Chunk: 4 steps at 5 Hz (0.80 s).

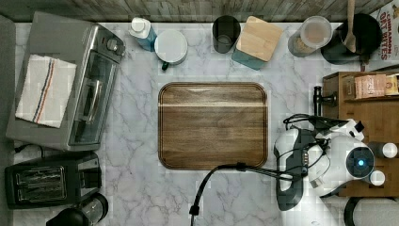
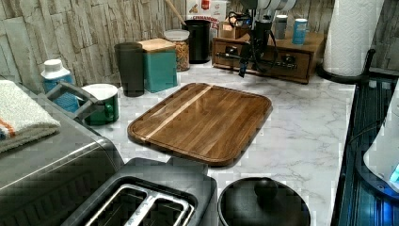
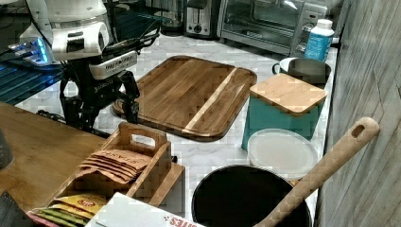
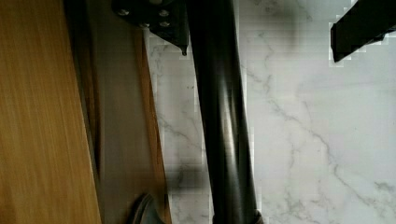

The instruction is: Open the drawer.

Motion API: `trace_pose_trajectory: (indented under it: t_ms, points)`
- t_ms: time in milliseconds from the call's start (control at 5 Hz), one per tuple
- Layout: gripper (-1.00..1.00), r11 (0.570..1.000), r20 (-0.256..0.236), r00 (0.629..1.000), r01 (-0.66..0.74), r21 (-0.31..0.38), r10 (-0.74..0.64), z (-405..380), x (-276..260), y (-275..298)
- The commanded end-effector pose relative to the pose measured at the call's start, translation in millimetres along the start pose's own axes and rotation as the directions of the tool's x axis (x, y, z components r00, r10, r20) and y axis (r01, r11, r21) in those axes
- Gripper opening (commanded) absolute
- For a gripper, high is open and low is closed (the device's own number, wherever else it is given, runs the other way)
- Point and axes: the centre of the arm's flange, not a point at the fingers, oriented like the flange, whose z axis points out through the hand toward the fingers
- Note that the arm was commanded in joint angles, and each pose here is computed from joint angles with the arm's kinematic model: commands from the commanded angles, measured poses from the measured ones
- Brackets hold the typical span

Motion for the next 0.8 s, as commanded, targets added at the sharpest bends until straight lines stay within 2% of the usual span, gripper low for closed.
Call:
trace_pose_trajectory:
  t_ms: [200,600,800]
  points:
    - [1.0,0.885,0.003,0.913,0.395,0.245,-0.408,5.1,13.3,-111.0]
    - [1.0,0.92,0.026,0.939,0.33,0.211,-0.343,11.4,-18.5,-236.7]
    - [1.0,0.927,0.061,0.943,0.309,0.211,-0.328,7.7,-23.3,-281.4]
